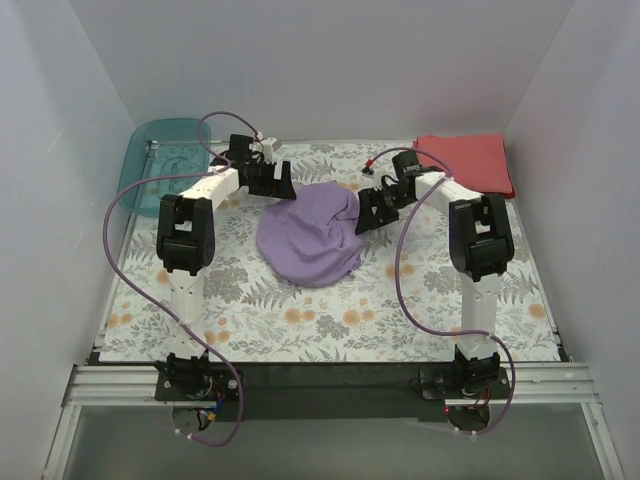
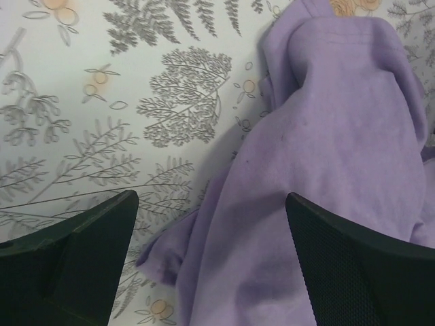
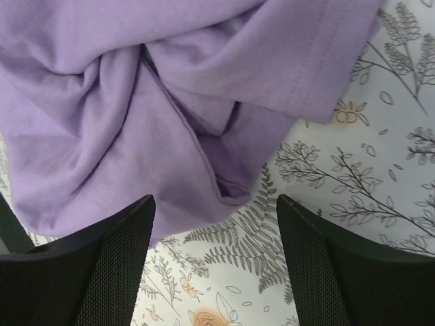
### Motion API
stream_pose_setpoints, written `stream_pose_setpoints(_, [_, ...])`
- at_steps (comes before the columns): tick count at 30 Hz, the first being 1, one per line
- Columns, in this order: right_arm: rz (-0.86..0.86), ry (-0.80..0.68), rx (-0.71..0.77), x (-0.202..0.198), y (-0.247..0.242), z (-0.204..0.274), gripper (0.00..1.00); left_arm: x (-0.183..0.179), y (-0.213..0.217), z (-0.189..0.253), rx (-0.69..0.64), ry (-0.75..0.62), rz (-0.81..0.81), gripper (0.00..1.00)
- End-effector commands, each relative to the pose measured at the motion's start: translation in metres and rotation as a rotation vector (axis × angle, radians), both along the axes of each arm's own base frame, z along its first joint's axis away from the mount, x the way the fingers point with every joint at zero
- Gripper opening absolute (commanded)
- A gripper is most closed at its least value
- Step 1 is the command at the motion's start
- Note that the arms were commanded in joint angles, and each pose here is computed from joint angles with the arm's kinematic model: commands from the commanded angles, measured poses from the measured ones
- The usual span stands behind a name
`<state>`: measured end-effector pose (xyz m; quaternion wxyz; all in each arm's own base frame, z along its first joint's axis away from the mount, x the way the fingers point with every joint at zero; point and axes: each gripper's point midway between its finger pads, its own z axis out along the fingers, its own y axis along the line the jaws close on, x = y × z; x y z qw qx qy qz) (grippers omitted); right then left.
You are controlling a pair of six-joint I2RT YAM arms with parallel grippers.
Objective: Fold and stack the t-shirts
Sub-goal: Flatten the tshirt out
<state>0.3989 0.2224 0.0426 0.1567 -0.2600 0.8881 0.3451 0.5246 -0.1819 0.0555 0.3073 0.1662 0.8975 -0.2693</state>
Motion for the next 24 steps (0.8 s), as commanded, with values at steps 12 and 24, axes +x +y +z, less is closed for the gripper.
stream_pose_setpoints(12, [-0.033,-0.071,0.144,0.031,-0.01,0.052,0.01,0.011,-0.046,0.068,-0.213,-0.061,-0.087,0.01])
stream_pose_setpoints(24, [0.029,-0.481,0.236,0.032,-0.061,0.21,0.01,-0.019,0.001,0.227,-0.287,-0.377,-0.188,0.0])
